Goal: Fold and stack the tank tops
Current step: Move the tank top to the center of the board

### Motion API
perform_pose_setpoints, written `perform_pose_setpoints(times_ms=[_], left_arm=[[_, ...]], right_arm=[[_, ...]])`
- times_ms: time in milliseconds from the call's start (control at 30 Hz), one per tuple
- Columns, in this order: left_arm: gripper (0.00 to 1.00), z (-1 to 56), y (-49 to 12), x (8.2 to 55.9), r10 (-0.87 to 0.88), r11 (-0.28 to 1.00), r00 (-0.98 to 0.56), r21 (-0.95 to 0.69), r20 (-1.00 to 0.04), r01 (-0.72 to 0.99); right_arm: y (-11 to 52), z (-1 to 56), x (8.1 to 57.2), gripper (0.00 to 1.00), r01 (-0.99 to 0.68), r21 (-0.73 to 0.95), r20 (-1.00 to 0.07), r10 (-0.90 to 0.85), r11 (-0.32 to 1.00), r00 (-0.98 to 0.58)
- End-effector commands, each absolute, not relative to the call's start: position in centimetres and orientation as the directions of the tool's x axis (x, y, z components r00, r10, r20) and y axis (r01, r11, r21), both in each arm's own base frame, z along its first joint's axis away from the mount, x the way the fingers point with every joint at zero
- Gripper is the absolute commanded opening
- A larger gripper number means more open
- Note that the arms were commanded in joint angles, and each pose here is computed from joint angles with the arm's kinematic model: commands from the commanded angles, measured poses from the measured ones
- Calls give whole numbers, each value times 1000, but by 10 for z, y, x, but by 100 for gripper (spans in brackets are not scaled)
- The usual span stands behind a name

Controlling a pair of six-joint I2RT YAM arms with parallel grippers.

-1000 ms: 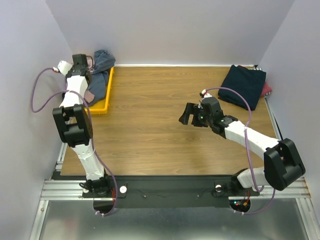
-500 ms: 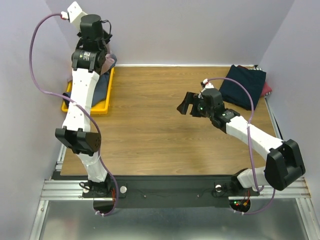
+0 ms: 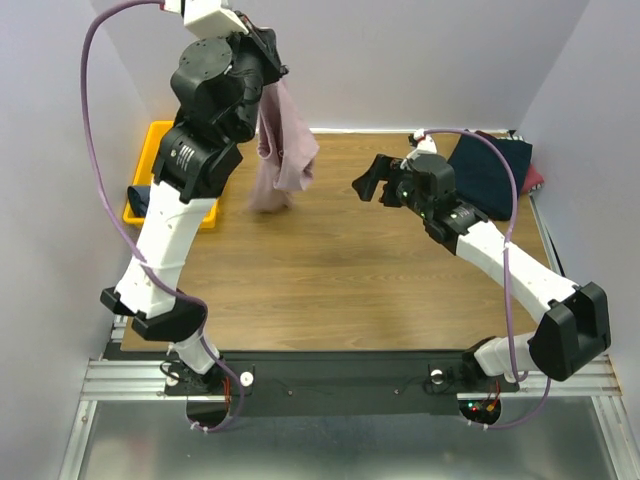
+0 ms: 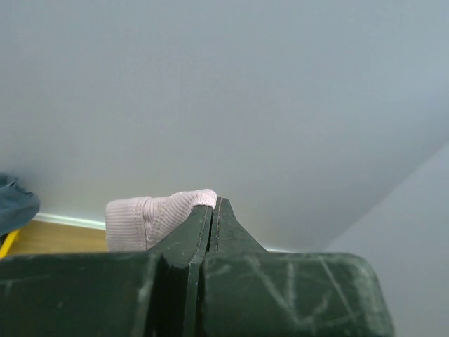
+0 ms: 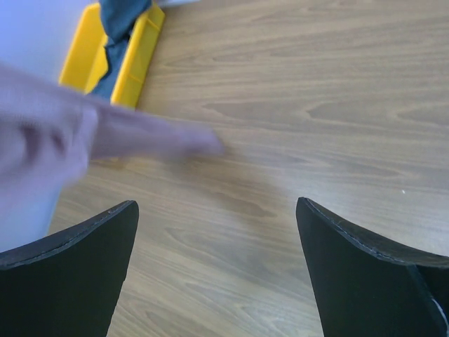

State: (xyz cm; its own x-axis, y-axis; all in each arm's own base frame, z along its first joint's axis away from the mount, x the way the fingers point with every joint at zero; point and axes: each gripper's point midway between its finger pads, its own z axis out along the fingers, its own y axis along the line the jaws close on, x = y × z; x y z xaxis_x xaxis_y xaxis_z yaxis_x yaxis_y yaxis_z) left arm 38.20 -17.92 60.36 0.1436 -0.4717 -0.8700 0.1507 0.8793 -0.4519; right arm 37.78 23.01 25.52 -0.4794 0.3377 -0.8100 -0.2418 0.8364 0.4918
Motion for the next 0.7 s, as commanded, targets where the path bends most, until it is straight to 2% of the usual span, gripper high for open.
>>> perform_pose_setpoints(times_ms=[0,133,267,300,400,433,467,500,567,633,667], left_arm=[[0,676,-164,323,-550,833,301,-487,-779,264],[0,680,-185,307,-571,815,284,-488,-770,313],[0,650,-194,325,-577,814,237,-526,-781,248],[0,621,-204,342,-546,835,193,-510,-815,206],[0,562,-218,384,-571,812,67,-549,-818,198],[0,508,-228,413,-571,804,-42,-568,-820,177],[0,480,-231,428,-569,802,-93,-576,-817,160],[0,423,-228,457,-566,800,-181,-589,-804,113],[0,368,-214,484,-579,797,-257,-604,-774,25],[4,301,-201,509,-589,784,-372,-618,-717,-49],[9,286,-180,520,-615,772,-372,-628,-696,-101]], right_arm=[[238,300,387,100,-328,503,-846,377,800,-378],[237,304,382,100,-345,508,-848,386,789,-364],[232,288,379,100,-314,509,-840,385,801,-381],[229,285,379,100,-299,508,-840,388,808,-379],[214,257,374,100,-218,508,-827,401,833,-395],[210,250,373,100,-192,512,-820,411,837,-398],[203,235,367,100,-160,506,-815,409,847,-411],[195,228,366,100,-121,503,-811,420,855,-407],[185,212,361,100,-64,490,-805,423,870,-415],[174,192,352,100,-21,462,-804,409,887,-432],[171,187,350,100,-14,456,-803,405,890,-437]])
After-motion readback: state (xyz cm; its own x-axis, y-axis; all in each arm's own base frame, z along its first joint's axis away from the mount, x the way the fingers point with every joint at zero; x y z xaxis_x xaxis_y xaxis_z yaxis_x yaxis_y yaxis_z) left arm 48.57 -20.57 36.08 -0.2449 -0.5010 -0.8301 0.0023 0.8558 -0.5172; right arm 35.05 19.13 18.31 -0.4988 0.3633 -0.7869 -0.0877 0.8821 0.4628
